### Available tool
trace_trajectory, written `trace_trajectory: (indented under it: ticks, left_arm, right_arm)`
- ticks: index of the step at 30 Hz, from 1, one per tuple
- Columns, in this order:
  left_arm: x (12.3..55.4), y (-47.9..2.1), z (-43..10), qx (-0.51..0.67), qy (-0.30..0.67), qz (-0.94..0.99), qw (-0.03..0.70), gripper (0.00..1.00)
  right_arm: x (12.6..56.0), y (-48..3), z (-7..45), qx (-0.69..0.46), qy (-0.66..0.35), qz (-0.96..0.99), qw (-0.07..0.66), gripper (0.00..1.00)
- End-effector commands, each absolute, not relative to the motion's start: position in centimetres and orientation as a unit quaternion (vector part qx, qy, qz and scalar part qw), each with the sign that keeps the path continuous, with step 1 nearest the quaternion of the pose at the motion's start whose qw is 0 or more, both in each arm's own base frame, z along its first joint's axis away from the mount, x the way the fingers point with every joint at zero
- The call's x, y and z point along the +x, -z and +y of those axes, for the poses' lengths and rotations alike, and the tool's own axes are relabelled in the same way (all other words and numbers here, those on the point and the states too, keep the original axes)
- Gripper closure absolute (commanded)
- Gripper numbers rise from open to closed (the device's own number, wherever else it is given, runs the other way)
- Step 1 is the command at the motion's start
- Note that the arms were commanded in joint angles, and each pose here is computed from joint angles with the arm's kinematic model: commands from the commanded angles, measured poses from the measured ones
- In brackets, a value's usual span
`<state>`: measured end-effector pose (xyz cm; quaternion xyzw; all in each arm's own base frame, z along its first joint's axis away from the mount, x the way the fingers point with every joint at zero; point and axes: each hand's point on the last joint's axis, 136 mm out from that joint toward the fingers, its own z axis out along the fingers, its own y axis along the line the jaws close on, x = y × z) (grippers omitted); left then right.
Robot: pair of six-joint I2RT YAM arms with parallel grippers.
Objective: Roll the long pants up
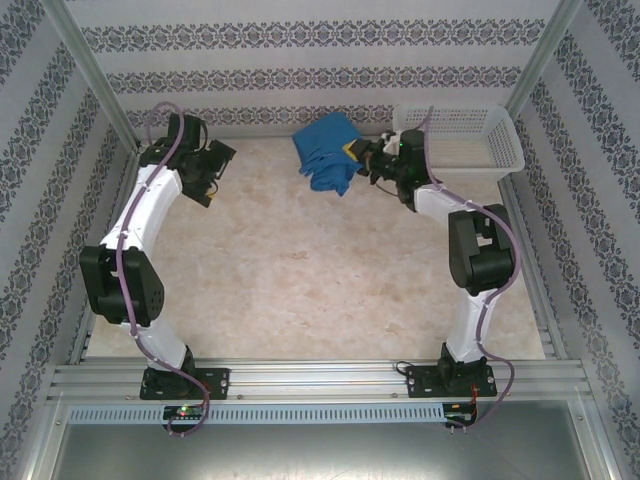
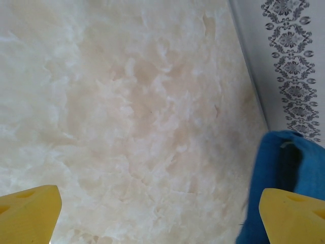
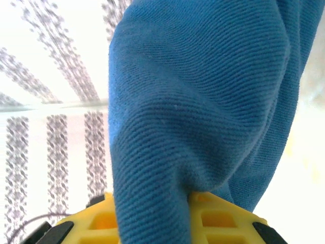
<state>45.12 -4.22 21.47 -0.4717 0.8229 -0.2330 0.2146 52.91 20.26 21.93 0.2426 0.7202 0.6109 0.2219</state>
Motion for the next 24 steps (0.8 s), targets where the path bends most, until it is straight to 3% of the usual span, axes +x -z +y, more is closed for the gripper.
trace_trajectory:
  ticks: [1, 17, 24]
  left_arm:
    - [44.2, -23.1, -3.9, -0.459, 0.240, 0.830, 0.206, 0.00]
    - [45.2, -23.0, -1.7, -0.438, 0.253, 0.842, 0.188, 0.00]
    - [45.8, -22.9, -1.2, -0.426, 0.261, 0.848, 0.177, 0.00]
  right_arm:
    - [53.6, -32.4, 16.5, 0.198, -0.628, 0.665, 0.352, 1.00]
    - [55.8, -34.2, 2.3, 0.344, -0.475, 0.612, 0.530, 1.00]
    - [55.8, -34.6, -1.2, 0.384, -0.420, 0.581, 0.582, 1.00]
